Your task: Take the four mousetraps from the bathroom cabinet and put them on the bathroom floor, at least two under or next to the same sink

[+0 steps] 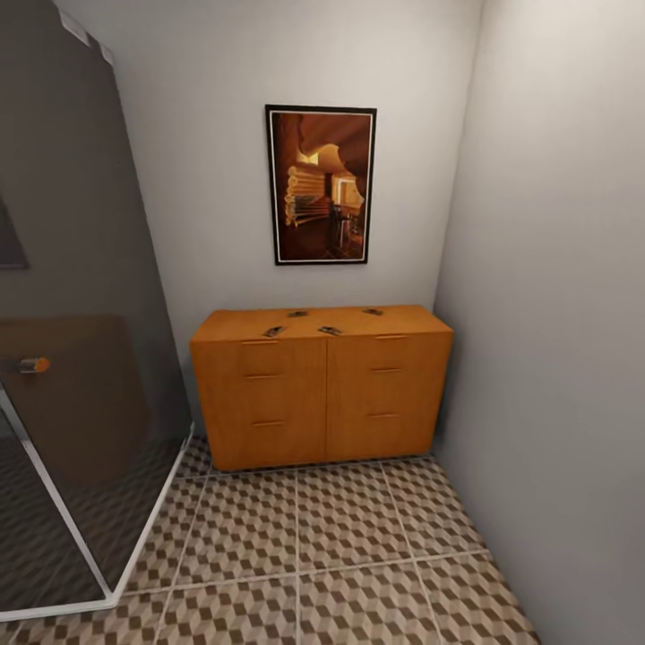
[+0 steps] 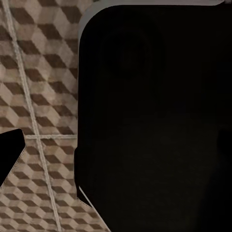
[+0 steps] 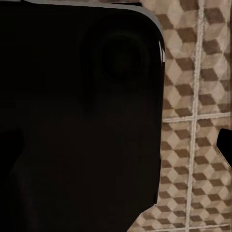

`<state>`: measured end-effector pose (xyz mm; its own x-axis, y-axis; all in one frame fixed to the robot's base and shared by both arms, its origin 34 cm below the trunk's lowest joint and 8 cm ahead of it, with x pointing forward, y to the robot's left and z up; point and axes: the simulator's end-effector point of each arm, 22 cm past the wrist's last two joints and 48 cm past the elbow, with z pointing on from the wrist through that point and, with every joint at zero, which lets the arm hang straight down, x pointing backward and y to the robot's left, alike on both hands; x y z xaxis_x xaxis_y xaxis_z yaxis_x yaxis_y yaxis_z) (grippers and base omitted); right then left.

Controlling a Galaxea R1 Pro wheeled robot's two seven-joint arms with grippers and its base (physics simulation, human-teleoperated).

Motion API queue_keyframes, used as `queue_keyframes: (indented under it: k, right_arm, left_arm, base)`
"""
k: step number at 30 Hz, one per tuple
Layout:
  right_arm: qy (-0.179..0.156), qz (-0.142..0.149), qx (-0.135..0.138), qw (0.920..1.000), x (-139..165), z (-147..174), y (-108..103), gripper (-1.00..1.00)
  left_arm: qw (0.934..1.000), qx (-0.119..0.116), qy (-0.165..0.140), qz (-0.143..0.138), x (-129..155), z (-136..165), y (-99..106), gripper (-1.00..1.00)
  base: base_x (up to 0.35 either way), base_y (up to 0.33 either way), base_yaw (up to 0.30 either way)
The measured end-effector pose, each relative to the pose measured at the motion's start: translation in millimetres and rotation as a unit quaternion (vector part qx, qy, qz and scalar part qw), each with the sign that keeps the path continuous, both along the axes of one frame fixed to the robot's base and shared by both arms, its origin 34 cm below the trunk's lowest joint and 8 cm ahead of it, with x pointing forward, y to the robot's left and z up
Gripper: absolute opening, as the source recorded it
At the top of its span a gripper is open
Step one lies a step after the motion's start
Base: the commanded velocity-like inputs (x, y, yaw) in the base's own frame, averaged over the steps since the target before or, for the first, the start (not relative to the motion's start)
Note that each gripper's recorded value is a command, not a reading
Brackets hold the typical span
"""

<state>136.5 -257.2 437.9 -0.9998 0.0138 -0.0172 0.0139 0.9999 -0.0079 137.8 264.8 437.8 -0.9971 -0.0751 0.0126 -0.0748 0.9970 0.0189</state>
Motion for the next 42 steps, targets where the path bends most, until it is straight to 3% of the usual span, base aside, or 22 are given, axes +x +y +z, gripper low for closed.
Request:
queue_keyframes:
  k: [29, 42]
  right_arm:
    - [0.000, -0.001, 0.000, 1.0000, 0.0, 0.0, 0.2, 1.00]
    - [0.001, -0.001, -0.001, 1.0000, 0.0, -0.1, -1.3, 1.00]
  left_arm:
    - [1.0000, 0.000, -0.005, 0.000, 2.3, 0.0, -1.2, 1.00]
    - [1.0000, -0.001, -0.007, -0.001, 4.0, -0.2, -1.4, 1.00]
  base:
    - [0.330, 0.000, -0.058]
    - [0.068, 0.000, -0.007]
